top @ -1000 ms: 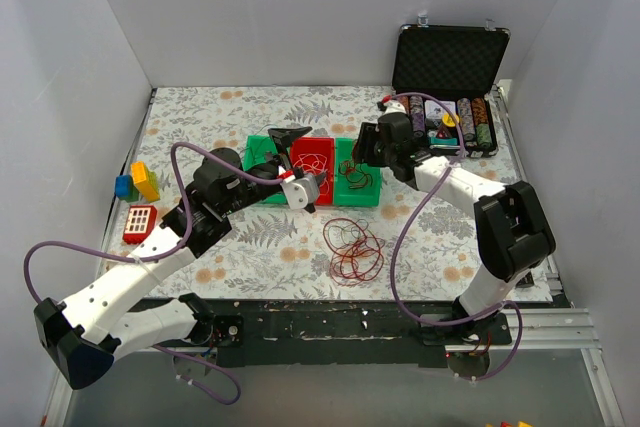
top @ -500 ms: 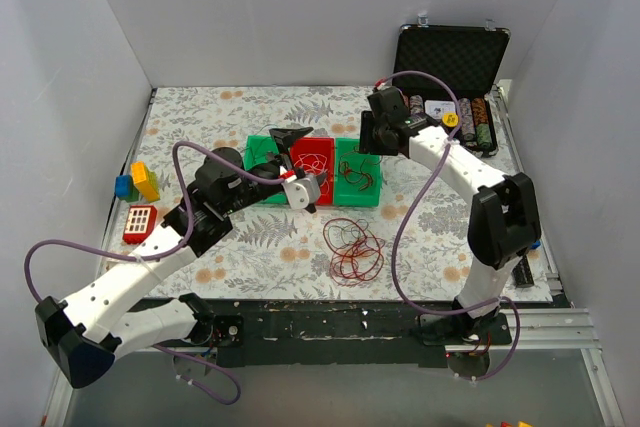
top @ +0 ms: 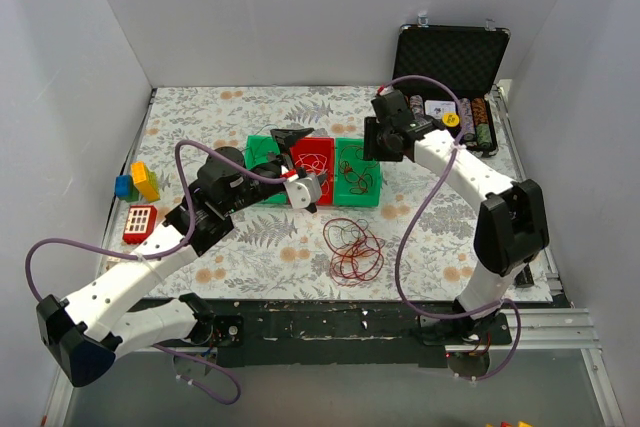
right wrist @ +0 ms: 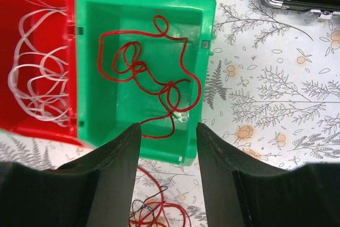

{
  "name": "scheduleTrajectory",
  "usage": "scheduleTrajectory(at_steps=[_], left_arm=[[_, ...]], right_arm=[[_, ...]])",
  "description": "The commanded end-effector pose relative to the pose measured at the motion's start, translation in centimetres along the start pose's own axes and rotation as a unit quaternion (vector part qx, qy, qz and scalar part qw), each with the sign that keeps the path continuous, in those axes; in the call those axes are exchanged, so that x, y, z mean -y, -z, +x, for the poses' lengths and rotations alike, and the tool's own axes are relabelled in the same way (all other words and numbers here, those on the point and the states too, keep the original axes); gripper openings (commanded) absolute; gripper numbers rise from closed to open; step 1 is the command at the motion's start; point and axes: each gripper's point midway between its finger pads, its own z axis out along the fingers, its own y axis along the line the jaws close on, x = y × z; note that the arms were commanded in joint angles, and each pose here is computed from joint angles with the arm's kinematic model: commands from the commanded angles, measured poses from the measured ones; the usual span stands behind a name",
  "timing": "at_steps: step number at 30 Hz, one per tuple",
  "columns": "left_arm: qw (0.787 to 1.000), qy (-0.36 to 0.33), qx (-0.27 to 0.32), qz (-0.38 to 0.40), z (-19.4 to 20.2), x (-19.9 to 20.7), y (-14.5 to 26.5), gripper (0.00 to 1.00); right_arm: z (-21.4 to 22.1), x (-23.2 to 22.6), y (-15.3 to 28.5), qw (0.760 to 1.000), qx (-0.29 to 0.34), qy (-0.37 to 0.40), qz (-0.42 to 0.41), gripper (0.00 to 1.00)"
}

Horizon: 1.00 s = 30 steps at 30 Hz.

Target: Untangle the cables

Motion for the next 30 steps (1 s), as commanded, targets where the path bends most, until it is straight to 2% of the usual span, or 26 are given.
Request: scheduleTrajectory(at_steps=[1, 5, 7, 14, 19, 23, 30], left_arm=[[1.000, 0.005, 0.011, 0.000, -0.8, -0.1, 0.3, 0.98], [0.999, 0.032, -0.001, 0.036, 1.3, 3.6, 0.7, 0.98], [0.998, 0.048, -0.002, 0.047, 2.3, 5.2, 1.0, 0.98], [0.986, 0.156, -0.005, 0.056, 4.3, 9.0, 1.1, 0.98], [0.971, 0.210, -0.003, 0.117, 5.6, 13.3, 0.6, 0.98], [0.944, 0.255, -0.001, 0.211, 6.0, 17.2, -0.5, 0.98], [0.880, 0.329, -0.035, 0.340, 8.7, 20.8, -2.3, 0.76]], right_arm=[[-3.2, -1.6, 3.7, 0.996, 0.075, -0.001, -0.055, 0.54], [-2.6, -1.6, 6.9, 0.988, 0.121, 0.001, -0.091, 0.55], [-0.5, -1.8, 7.6, 0.984, 0.128, 0.011, -0.122, 0.54], [10.0, -4.8, 8.0, 0.969, 0.065, 0.074, -0.225, 0.54], [12.1, -5.3, 8.8, 0.963, 0.072, 0.073, -0.251, 0.52], [11.2, -4.2, 10.2, 0.962, 0.117, 0.051, -0.242, 0.42], [10.9, -2.5, 12.1, 0.951, 0.185, 0.017, -0.246, 0.39]])
